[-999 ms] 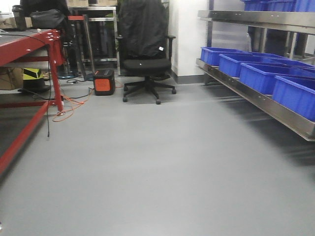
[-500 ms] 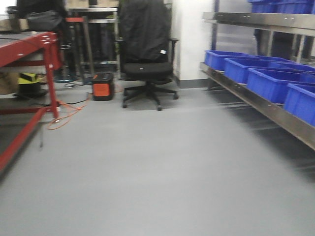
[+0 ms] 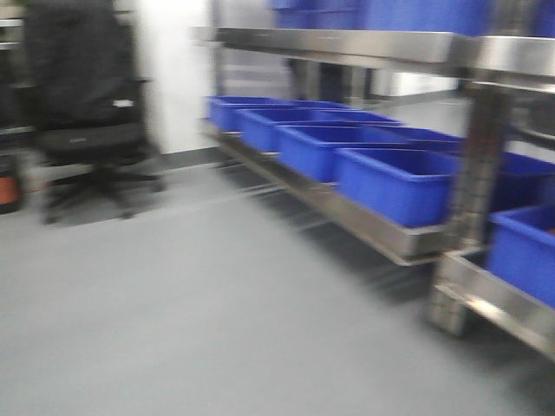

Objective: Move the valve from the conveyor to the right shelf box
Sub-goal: 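Drive the base from the conveyor to the shelf of blue bins, then move both held valves over the blue bins on the shelf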

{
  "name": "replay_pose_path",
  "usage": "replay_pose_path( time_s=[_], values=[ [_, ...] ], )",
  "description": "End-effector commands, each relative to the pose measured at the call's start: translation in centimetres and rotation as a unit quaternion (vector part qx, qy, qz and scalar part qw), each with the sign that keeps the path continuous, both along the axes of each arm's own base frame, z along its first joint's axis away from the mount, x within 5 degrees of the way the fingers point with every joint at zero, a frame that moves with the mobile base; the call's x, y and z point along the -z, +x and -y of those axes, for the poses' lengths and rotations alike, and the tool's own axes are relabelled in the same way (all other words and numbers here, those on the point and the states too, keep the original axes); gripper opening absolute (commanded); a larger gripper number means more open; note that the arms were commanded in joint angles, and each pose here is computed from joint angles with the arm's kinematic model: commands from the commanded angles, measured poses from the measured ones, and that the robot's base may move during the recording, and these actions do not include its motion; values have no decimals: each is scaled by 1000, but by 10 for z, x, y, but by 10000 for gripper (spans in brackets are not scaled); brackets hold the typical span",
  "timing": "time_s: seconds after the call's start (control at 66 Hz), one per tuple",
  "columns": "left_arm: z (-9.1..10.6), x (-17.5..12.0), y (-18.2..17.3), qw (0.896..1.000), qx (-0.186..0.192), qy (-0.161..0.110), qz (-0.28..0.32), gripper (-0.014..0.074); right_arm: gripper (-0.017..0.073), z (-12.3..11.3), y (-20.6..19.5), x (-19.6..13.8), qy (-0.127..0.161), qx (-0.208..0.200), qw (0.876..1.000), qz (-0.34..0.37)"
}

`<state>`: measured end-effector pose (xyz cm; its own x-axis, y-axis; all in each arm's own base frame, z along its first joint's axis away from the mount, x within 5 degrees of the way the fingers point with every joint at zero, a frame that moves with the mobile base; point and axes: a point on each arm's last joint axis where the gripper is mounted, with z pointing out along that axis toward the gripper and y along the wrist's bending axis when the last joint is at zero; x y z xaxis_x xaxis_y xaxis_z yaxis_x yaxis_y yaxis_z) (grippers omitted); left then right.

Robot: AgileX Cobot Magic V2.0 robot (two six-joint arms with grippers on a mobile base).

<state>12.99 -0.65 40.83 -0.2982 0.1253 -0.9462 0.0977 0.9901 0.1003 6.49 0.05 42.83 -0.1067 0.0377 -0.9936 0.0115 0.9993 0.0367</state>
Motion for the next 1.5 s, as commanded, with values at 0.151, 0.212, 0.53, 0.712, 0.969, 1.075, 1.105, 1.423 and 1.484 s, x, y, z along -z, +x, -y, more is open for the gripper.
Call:
replay_pose_path(
  time_s=[0.151, 0.212, 0.53, 0.712, 0.969, 1.075, 1.105, 1.423, 1.484],
  values=[
    [1, -7, -1, 1000, 2, -7, 28, -111, -162, 1, -3, -10, -10, 7, 999, 45],
    [1, -7, -1, 1000, 2, -7, 28, -111, -162, 1, -3, -10, -10, 7, 999, 45],
    [1, -7, -1, 1000, 2, -7, 28, -111, -162, 1, -3, -10, -10, 7, 999, 45],
    [1, -7, -1, 1000, 2, -5, 29, -111, -162, 1, -3, -10, -10, 7, 999, 45],
    [1, -7, -1, 1000, 2, -5, 29, -111, -162, 1, -3, -10, -10, 7, 999, 45],
    [1, -7, -1, 1000, 2, -5, 29, -111, -162, 1, -3, -10, -10, 7, 999, 45],
    [1, -7, -1, 1000, 2, -5, 29, -111, -162, 1, -3, -10, -10, 7, 999, 45],
    [1, -7, -1, 1000, 2, -5, 29, -111, -162, 1, -3, -10, -10, 7, 999, 45],
    [1, -7, -1, 1000, 2, -5, 29, -111, -162, 1, -3, -10, -10, 7, 999, 45]
  ],
)
